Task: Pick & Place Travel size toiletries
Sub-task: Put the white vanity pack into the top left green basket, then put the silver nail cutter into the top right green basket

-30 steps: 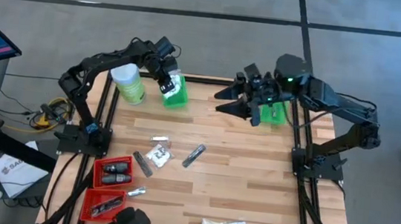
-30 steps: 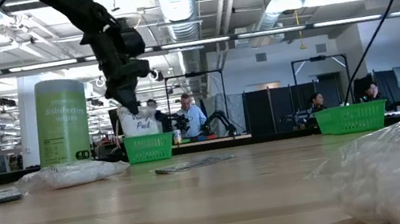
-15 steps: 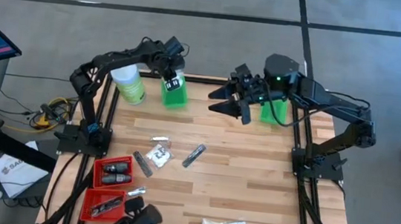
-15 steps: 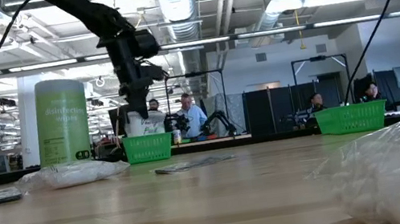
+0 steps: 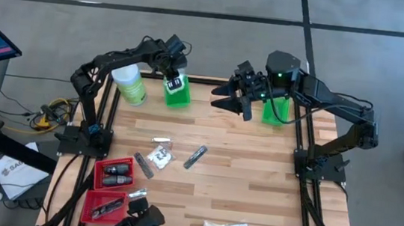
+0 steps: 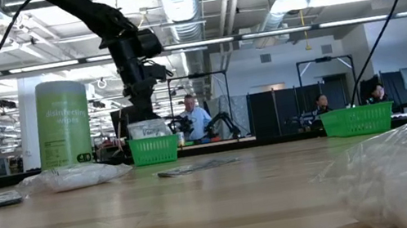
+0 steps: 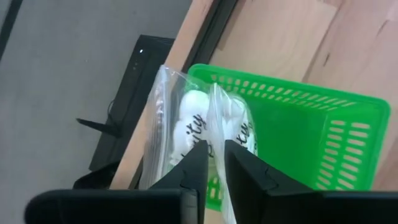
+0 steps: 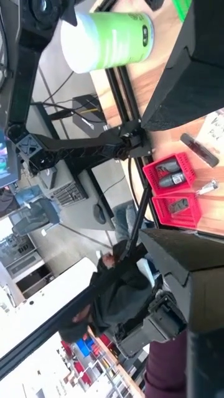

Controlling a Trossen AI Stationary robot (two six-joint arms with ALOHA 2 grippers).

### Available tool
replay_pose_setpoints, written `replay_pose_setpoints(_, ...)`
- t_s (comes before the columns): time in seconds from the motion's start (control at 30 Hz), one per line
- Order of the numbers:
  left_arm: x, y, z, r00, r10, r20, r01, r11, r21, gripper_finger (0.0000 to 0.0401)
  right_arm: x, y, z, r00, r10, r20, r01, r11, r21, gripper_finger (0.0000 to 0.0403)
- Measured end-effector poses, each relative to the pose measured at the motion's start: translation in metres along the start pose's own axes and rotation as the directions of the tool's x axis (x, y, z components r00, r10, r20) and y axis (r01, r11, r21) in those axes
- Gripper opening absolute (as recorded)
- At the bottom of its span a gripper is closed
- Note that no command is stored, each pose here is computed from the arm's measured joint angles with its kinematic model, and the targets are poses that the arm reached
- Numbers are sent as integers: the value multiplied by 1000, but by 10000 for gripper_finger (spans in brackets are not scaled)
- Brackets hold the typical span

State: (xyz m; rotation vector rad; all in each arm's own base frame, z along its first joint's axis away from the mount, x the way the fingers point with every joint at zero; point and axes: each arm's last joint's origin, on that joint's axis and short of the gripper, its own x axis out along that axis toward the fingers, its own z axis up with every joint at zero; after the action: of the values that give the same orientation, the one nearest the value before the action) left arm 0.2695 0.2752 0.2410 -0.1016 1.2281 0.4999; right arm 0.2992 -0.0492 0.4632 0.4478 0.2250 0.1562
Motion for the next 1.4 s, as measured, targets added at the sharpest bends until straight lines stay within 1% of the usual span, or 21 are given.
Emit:
replay_pose_setpoints(0.07,0,-1,0,1000,7,-3,-7,1000,2,57,0,0,0,1000,-1,1,1,1000,0,260)
replay_pose_setpoints(0.2,-3,1,0,994,104,-33,-104,995,3,86,-1,-3,1,1000,-10,5,10,1000,2,260)
replay_pose_setpoints(0.23,-7,1,0,991,127,-31,-127,992,3,93,-1,-3,1,1000,-11,3,11,1000,3,260)
replay_pose_setpoints(0.33,-22,2,1,989,146,10,-146,989,-11,115,-1,-4,1,1000,-13,2,13,1000,4,260)
replay_pose_setpoints(0.43,-40,-3,2,990,122,71,-119,992,-42,130,-1,-4,1,1000,-14,-3,14,1000,6,260)
replay_pose_setpoints(0.5,-55,-9,3,988,92,126,-82,993,-81,136,-1,-4,-1,1000,-18,-15,18,1000,11,260)
replay_pose_setpoints(0.63,-84,-30,7,969,-18,248,56,988,-144,138,-2,-6,-5,998,-36,-58,38,999,30,260)
replay_pose_setpoints(0.77,-111,-64,12,929,-139,344,206,964,-167,130,-2,-8,-11,991,-57,-120,64,996,55,260)
replay_pose_setpoints(0.87,-126,-98,16,905,-202,374,271,952,-143,117,-3,-10,-19,978,-79,-193,93,994,62,260)
replay_pose_setpoints(0.97,-137,-135,16,891,-238,387,300,948,-108,101,-6,-12,-28,954,-104,-282,127,990,64,260)
replay_pose_setpoints(1.1,-139,-181,7,887,-247,391,301,950,-81,77,-6,-13,-42,914,-118,-387,165,982,90,260)
replay_pose_setpoints(1.2,-138,-210,-3,878,-256,403,310,948,-74,57,-5,-7,-51,887,-110,-449,177,978,110,260)
replay_pose_setpoints(1.3,-132,-236,-17,871,-289,398,345,936,-76,32,-2,5,-58,877,-107,-468,191,972,135,260)
replay_pose_setpoints(1.4,-128,-260,-33,858,-340,386,397,915,-78,6,5,20,-63,879,-145,-455,234,961,145,260)
